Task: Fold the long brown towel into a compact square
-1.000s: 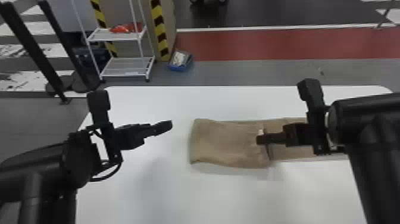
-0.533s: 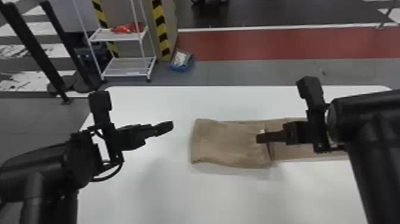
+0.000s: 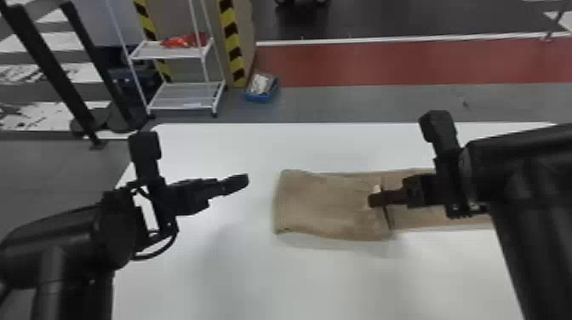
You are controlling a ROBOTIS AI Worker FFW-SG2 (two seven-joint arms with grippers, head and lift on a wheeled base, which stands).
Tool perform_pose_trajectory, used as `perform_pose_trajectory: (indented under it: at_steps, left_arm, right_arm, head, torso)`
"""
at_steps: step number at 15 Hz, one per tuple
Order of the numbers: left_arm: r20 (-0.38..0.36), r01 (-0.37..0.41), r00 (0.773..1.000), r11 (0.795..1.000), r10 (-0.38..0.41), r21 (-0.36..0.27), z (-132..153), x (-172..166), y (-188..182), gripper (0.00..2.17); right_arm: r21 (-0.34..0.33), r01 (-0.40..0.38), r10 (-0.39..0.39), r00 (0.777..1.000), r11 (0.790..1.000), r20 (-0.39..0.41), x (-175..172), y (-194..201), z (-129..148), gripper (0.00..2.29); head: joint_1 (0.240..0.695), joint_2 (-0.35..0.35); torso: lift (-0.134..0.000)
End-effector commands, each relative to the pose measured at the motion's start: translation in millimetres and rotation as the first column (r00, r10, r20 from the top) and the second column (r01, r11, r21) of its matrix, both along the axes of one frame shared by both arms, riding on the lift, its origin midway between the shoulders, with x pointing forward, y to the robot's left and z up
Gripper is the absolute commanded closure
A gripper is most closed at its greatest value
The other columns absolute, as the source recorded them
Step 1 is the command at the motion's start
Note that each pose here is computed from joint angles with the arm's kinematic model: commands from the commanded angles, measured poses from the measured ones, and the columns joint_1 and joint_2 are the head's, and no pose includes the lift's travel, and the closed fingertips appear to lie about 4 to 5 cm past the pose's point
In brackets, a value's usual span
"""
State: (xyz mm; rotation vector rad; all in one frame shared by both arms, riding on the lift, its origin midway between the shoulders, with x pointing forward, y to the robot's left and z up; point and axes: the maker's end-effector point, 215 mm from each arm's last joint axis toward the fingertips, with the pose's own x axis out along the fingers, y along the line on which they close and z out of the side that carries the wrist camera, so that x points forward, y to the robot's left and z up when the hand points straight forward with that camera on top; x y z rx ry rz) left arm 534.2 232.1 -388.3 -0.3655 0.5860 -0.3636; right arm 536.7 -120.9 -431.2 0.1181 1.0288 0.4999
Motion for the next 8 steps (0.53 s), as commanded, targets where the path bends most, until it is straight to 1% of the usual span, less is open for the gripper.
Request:
perform_pose_trajectory:
  at_steps: [1,6,7,8]
  left_arm:
    - [0.000,-0.006,1.000,1.000,0.006,0.000,-0.4,0.0,3.3,0.07]
    - [-0.001,-0.007,1.000,1.000,0.007,0.001,-1.0,-0.7,4.4,0.07]
    - [-0.001,-0.008,1.000,1.000,0.008,0.000,-0.9,-0.6,5.2,0.07]
    - [-0.002,-0.008,1.000,1.000,0.008,0.002,-1.7,-1.2,5.8,0.07]
  right_arm:
    - [0.002,-0.006,0.006,1.000,1.000,-0.002,0.0,3.8,-0.6,0.74]
    - [0.011,-0.008,0.008,1.000,1.000,-0.004,-0.5,5.7,2.3,0.77]
    - [0.013,-0.007,0.007,1.000,1.000,-0.004,-0.5,5.6,2.4,1.01]
    - [0.014,-0.008,0.008,1.000,1.000,-0.003,-0.3,6.0,3.1,1.15]
  head:
    - [0.695,0.113]
    - [0.695,0.120]
    - [0.695,0.121]
    - [0.695,0.122]
  torso:
    - [-0.120]
    - [-0.120]
    - [-0.120]
    - [-0.120]
